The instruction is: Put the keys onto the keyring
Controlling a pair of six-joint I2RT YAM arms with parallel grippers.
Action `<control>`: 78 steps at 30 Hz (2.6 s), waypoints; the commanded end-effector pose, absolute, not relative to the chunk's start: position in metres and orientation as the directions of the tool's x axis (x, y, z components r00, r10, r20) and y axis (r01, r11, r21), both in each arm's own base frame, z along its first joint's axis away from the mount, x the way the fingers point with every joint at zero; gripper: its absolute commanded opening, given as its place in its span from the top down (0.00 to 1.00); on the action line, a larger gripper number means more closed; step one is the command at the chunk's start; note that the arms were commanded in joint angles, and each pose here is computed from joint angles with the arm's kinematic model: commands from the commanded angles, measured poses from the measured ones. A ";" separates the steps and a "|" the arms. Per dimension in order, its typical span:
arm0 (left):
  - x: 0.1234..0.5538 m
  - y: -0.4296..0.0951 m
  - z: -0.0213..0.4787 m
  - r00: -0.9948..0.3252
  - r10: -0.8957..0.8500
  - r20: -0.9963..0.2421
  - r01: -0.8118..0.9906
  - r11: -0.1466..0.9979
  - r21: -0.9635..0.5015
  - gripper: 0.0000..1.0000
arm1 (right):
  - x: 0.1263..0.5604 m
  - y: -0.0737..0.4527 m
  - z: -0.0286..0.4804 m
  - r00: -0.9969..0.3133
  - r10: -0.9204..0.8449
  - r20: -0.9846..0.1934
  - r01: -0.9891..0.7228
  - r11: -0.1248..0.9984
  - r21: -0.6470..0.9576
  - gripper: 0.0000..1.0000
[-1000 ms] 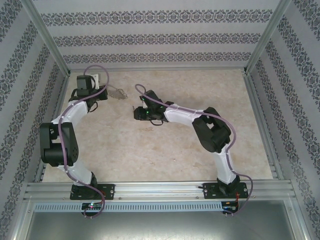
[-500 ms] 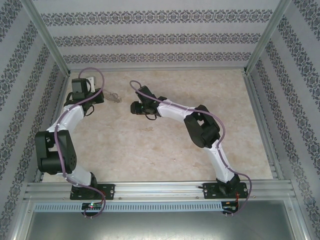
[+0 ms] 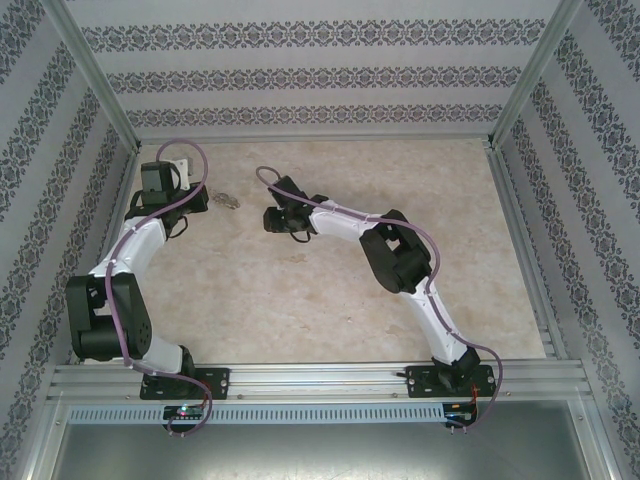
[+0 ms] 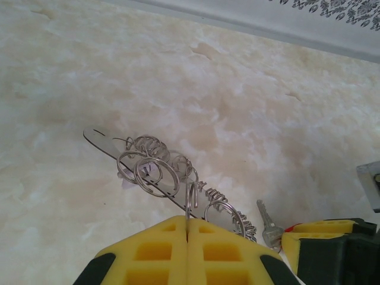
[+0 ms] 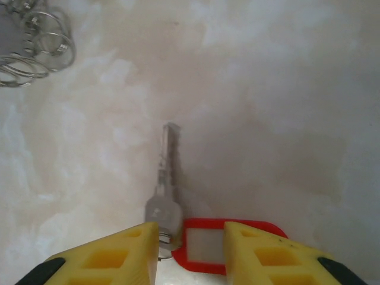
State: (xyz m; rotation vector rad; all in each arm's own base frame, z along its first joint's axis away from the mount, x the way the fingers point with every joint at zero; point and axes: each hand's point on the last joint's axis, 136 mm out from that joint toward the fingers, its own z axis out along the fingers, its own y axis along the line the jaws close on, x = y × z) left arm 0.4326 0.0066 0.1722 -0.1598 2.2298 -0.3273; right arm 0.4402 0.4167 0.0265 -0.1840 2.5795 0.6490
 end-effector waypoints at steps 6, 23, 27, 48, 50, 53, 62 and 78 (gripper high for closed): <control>0.426 0.003 0.180 -0.621 -0.200 -0.758 0.033 0.959 -0.281 1.00 | 0.435 0.413 0.005 -0.887 -0.087 -0.453 -0.238 0.928 0.288 0.65; 0.423 -0.002 0.182 -0.625 -0.212 -0.751 0.047 0.951 -0.307 1.00 | 0.381 0.341 0.002 -0.883 -0.262 -0.390 -0.300 0.953 0.038 0.68; 0.417 -0.003 0.186 -0.608 -0.220 -0.763 0.045 0.950 -0.310 1.00 | 0.354 0.313 0.009 -0.909 -0.214 -0.358 -0.272 0.955 0.120 0.68; 0.388 -0.026 0.175 -0.621 -0.149 -0.770 0.133 0.947 -0.291 1.00 | 0.276 0.253 0.055 -0.790 -0.543 -0.284 -0.599 0.783 0.169 0.65; 0.387 -0.027 0.177 -0.620 -0.137 -0.772 0.142 0.949 -0.282 1.00 | 0.272 0.251 0.052 -0.737 -0.619 -0.272 -0.665 0.735 0.132 0.65; 0.385 -0.030 0.182 -0.617 -0.115 -0.779 0.167 0.948 -0.272 1.00 | 0.270 0.249 0.045 -0.646 -0.719 -0.255 -0.754 0.653 0.069 0.65; 0.381 -0.038 0.187 -0.619 -0.113 -0.777 0.191 0.938 -0.289 1.00 | 0.289 0.242 0.025 -0.557 -0.807 -0.198 -0.813 0.578 -0.070 0.60; 0.375 -0.039 0.192 -0.612 -0.106 -0.784 0.204 0.936 -0.286 1.00 | 0.307 0.247 0.012 -0.526 -0.825 -0.209 -0.821 0.556 -0.131 0.83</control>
